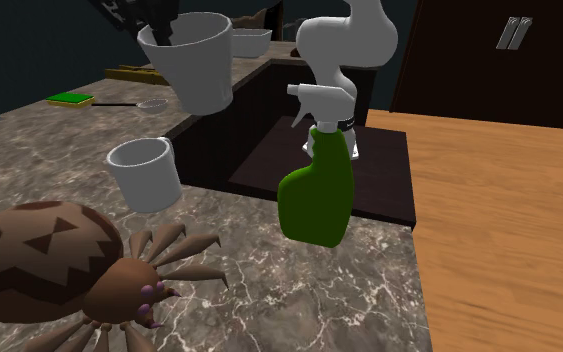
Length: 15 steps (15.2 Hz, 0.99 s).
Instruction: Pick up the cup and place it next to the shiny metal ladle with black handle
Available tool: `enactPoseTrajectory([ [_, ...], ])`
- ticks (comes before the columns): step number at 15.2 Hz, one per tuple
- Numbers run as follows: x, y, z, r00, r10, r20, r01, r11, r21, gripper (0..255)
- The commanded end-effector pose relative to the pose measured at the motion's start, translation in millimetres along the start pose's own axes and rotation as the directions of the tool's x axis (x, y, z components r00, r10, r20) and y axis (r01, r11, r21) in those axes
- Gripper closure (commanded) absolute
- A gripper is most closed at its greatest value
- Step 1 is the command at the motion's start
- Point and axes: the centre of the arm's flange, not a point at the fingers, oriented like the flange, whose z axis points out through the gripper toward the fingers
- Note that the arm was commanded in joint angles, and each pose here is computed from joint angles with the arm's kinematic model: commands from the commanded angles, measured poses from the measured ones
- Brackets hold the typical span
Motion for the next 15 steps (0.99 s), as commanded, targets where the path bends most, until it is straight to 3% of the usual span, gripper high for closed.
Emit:
enactPoseTrajectory([
  [1,-23,12,-1,1.000,-0.001,0.000,0.001,1.000,0.000,255],
  [15,-184,102,-8,1.000,-0.001,0.000,0.001,1.000,0.000,255],
])
